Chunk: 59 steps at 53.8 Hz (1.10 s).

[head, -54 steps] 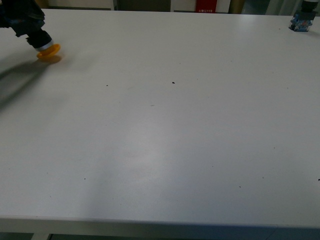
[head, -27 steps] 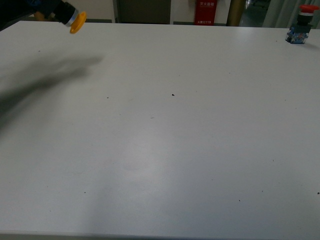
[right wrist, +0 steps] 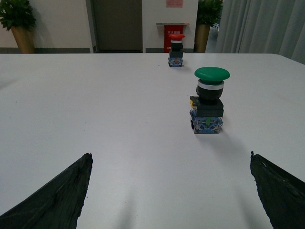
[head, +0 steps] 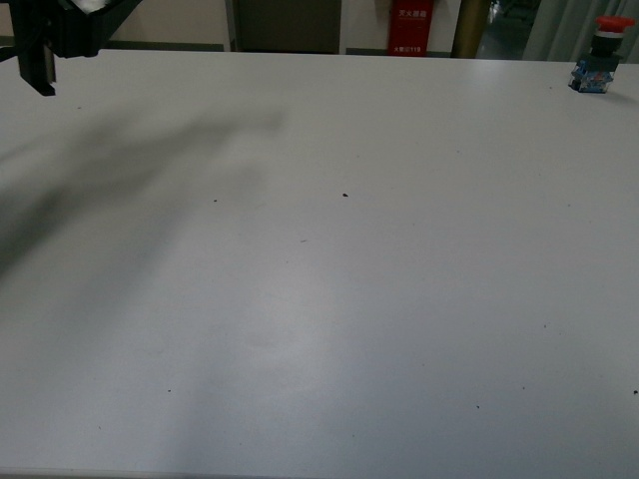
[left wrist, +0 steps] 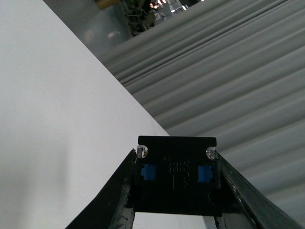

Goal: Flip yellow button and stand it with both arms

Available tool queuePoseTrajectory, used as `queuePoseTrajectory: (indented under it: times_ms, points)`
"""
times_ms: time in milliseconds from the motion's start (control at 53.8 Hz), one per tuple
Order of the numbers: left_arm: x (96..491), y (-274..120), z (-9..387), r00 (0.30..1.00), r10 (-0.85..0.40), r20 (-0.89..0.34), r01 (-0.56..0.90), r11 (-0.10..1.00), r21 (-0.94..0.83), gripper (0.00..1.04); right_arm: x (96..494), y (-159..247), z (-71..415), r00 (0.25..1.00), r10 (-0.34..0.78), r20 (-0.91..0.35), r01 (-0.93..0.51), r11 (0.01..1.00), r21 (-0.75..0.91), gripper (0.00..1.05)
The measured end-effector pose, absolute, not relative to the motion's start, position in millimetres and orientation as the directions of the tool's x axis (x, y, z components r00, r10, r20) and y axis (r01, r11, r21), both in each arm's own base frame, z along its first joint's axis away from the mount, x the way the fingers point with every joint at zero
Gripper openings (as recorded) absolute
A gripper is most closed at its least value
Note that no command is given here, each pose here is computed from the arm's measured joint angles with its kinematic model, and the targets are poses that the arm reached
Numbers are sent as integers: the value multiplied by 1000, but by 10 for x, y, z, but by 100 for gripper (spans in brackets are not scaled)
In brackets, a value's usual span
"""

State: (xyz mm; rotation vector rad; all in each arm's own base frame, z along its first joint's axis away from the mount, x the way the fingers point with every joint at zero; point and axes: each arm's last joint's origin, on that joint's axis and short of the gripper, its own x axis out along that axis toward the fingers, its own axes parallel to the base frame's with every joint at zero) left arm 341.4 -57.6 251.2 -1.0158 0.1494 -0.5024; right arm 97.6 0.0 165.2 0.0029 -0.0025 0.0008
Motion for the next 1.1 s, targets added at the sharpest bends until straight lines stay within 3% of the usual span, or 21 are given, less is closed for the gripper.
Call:
queuePoseTrajectory:
  times_ms: [186, 576, 1097]
  points:
    - [3468, -626, 2397, 802, -577, 156, 379, 290, -879, 36, 976, 0, 1652, 1000, 1, 2, -1, 1000, 3, 97]
    - [3504, -835, 2241, 632, -759, 155, 443, 191, -876, 36, 976, 0, 1652, 1000, 1, 2, -1, 1000, 3, 97]
    - [3689, -959, 2343, 594, -765, 249, 487, 96, -868, 36, 976, 0, 1652, 1000, 1, 2, -1, 1000, 3, 97]
